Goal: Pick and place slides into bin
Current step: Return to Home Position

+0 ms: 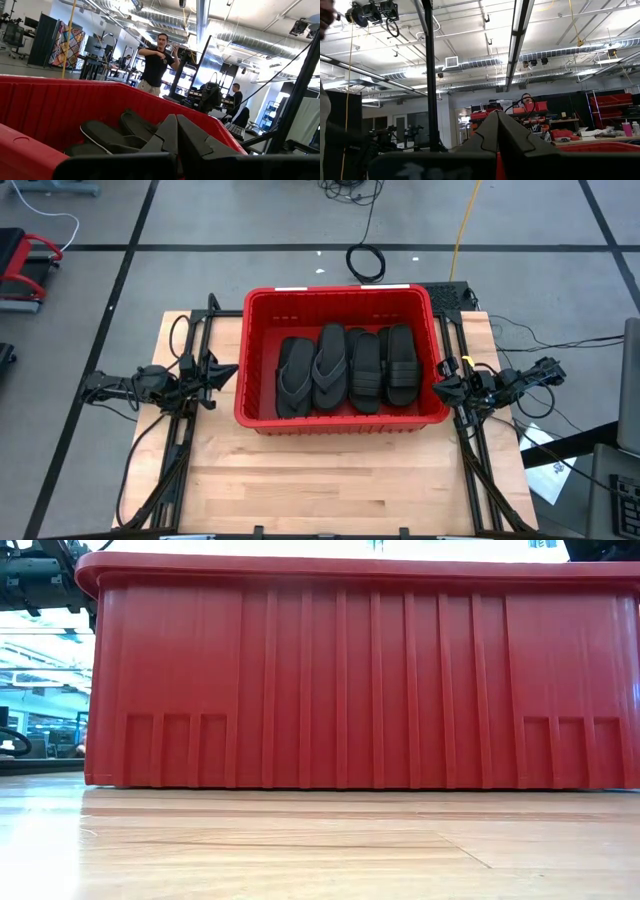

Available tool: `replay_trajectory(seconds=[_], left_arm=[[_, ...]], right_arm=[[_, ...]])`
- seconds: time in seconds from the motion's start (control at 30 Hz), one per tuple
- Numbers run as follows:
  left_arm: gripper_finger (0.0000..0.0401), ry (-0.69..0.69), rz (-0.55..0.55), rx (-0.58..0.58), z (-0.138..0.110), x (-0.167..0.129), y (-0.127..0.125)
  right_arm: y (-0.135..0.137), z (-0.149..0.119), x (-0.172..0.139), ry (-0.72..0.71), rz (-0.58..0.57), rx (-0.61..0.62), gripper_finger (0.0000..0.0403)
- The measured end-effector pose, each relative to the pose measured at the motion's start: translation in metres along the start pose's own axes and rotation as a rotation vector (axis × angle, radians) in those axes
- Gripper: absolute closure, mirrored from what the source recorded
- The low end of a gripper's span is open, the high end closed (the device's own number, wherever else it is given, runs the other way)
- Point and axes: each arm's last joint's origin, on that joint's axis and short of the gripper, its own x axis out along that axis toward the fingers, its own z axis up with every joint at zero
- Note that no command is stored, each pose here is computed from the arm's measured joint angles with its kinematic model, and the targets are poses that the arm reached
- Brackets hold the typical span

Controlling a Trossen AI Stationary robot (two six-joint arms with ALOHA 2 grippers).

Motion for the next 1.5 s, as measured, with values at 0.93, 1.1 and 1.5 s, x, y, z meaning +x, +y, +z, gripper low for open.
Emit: replay_trajectory(seconds=[0.93, 1.1, 1.5], left_arm=[[0.0392, 0.000, 0.000, 0.000, 0.0000, 0.0000, 0.0000], [0.0377, 0.000, 0.000, 0.000, 0.0000, 0.0000, 0.0000], [0.0391, 0.000, 0.000, 0.000, 0.0000, 0.0000, 0.0000]], right_arm=[[0.0000, 0.0000, 0.0000, 0.000, 0.000, 0.000, 0.0403], [0.0000, 0.0000, 0.0000, 0.000, 0.000, 0.000, 0.0403], [0.0000, 0.0000, 0.0000, 0.000, 0.000, 0.000, 0.0403]])
